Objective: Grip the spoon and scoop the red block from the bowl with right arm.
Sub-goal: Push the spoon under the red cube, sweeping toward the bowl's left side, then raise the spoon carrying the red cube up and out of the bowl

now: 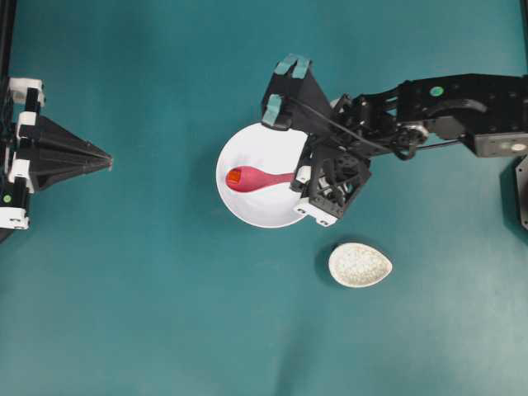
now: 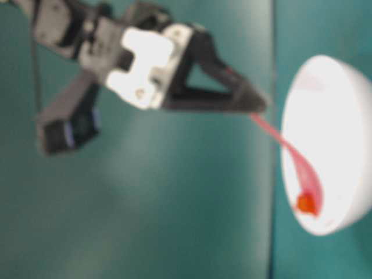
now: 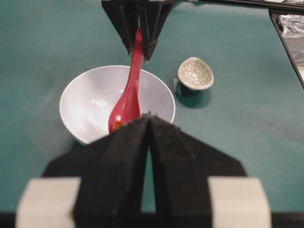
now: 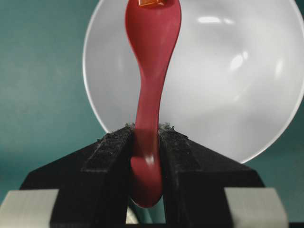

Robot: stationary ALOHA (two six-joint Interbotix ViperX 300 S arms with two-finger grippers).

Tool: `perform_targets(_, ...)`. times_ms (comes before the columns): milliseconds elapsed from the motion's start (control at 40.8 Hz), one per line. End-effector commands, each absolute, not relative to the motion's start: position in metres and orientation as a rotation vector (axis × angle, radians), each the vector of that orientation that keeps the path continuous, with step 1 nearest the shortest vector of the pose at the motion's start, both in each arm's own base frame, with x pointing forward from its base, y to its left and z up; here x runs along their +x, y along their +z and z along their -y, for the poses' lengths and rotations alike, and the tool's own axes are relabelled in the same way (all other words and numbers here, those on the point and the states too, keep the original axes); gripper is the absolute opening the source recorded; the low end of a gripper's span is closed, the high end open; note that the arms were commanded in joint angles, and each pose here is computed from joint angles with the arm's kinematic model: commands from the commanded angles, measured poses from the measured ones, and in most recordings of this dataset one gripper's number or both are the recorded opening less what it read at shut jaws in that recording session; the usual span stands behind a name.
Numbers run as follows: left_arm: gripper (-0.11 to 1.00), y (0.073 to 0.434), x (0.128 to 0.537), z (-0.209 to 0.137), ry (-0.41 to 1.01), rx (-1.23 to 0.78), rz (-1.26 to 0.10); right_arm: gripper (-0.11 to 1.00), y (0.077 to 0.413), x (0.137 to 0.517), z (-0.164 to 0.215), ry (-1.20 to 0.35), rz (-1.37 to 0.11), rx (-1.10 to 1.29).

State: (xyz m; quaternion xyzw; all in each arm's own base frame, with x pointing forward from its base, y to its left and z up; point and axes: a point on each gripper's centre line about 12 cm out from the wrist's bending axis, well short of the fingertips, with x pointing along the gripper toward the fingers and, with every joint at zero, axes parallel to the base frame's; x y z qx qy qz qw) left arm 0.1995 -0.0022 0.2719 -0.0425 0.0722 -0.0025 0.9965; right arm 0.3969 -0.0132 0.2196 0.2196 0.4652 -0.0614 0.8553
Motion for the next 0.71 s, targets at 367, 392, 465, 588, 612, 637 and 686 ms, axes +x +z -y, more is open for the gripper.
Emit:
perform_targets(367,0.0,0.278,0.202,0.002,-0.006,-0.082,-0.129,0.23,0.262,0.372,0.011,-0.109,-0.82,0.459)
perform_targets(392,0.0,0.278,0.202,0.003,-0.007,-0.084,-0.129,0.23,0.264,0.37,0.011,-0.109,-0.81,0.459)
perform_targets(465,0.0,0.278,0.202,0.002,-0.006,-0.084,-0.129,0.23,0.271,0.366,0.012,-0.107,-0.763,0.457)
perform_targets(588,0.0,0.279,0.202,0.003,-0.008,-0.082,-0.126,0.23,0.284,0.355,0.012,-0.105,-0.679,0.455)
perform_targets(612,0.0,0.279,0.202,0.002,-0.006,-0.084,-0.128,0.23,0.285,0.353,0.013,-0.107,-0.666,0.454)
perform_targets(637,0.0,0.279,0.202,0.002,-0.006,-0.082,-0.128,0.23,0.286,0.351,0.013,-0.105,-0.661,0.455)
perform_targets(686,0.0,0.279,0.202,0.002,-0.006,-0.082,-0.128,0.23,0.291,0.346,0.012,-0.103,-0.638,0.454)
